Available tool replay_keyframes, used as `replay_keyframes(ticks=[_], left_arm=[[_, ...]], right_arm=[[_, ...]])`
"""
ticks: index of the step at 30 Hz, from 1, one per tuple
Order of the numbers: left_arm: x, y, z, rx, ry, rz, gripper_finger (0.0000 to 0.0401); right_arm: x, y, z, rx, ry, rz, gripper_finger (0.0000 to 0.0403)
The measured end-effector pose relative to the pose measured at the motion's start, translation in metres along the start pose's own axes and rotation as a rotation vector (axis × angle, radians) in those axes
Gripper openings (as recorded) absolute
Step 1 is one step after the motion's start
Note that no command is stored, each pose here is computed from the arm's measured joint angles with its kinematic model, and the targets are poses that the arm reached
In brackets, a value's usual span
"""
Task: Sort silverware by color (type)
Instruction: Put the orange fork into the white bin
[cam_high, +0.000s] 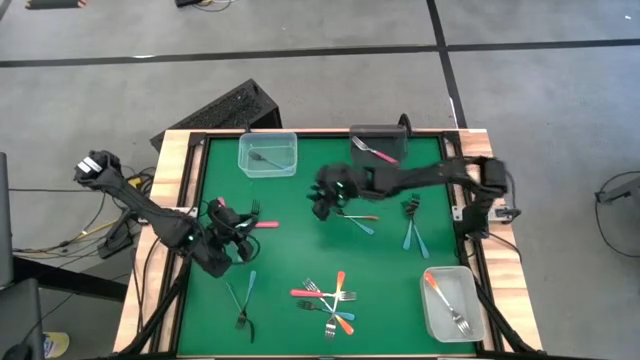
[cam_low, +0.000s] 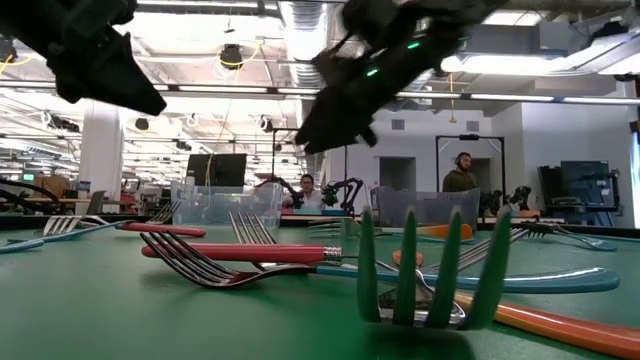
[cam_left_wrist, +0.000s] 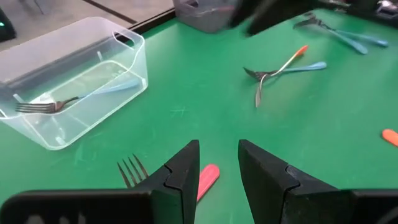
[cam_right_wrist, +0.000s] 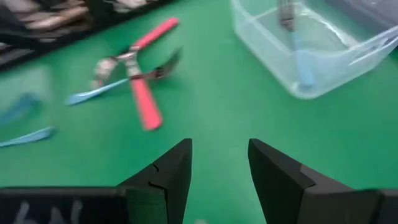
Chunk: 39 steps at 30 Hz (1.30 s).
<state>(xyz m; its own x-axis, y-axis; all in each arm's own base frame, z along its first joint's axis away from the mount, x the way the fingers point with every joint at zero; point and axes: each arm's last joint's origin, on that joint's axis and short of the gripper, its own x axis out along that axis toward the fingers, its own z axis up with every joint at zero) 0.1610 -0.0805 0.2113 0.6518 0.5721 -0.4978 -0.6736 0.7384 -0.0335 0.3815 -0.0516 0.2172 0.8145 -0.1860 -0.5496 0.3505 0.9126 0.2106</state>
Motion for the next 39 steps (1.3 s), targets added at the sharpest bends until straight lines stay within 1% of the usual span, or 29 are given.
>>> replay_keyframes(ticks=[4, 7, 11, 16, 18, 22, 24, 26, 29, 33, 39], left_arm=[[0.01, -0.01, -0.012, 0.031, 0.032, 0.029, 0.0098], [0.017, -0.016, -0.021, 0.058, 0.077, 0.049, 0.0098], [0.027, -0.019, -0.029, 0.068, 0.131, 0.078, 0.0098], [0.033, -0.021, -0.028, 0.077, 0.166, 0.07, 0.0098], [0.034, -0.022, -0.027, 0.099, 0.172, 0.06, 0.0098], [0.036, -0.022, -0.025, 0.128, 0.181, 0.05, 0.0098], [0.037, -0.021, -0.024, 0.136, 0.189, 0.046, 0.0098], [0.038, -0.021, -0.023, 0.132, 0.195, 0.043, 0.0098], [0.04, -0.023, -0.021, 0.124, 0.193, 0.029, 0.0098], [0.043, -0.029, -0.017, 0.131, 0.173, -0.021, 0.0098], [0.048, -0.035, -0.01, 0.239, 0.14, -0.083, 0.0098]], right_arm=[[-0.038, 0.016, -0.015, 0.013, -0.125, 0.061, 0.0182], [-0.058, 0.027, -0.029, 0.03, -0.151, 0.066, 0.0182], [-0.074, 0.042, -0.046, 0.036, -0.152, 0.033, 0.0182], [-0.082, 0.056, -0.062, 0.03, -0.098, -0.009, 0.0182], [-0.085, 0.06, -0.065, 0.028, -0.086, -0.022, 0.0182], [-0.094, 0.063, -0.069, 0.013, -0.044, -0.026, 0.0182], [-0.099, 0.063, -0.074, -0.002, 0.0, -0.037, 0.0182], [-0.102, 0.063, -0.077, 0.031, 0.027, -0.046, 0.0182], [-0.109, 0.059, -0.085, 0.095, 0.11, -0.097, 0.0182], [-0.118, 0.052, -0.096, 0.156, 0.215, -0.179, 0.0182], [-0.123, 0.044, -0.102, 0.179, 0.29, -0.258, 0.0182]])
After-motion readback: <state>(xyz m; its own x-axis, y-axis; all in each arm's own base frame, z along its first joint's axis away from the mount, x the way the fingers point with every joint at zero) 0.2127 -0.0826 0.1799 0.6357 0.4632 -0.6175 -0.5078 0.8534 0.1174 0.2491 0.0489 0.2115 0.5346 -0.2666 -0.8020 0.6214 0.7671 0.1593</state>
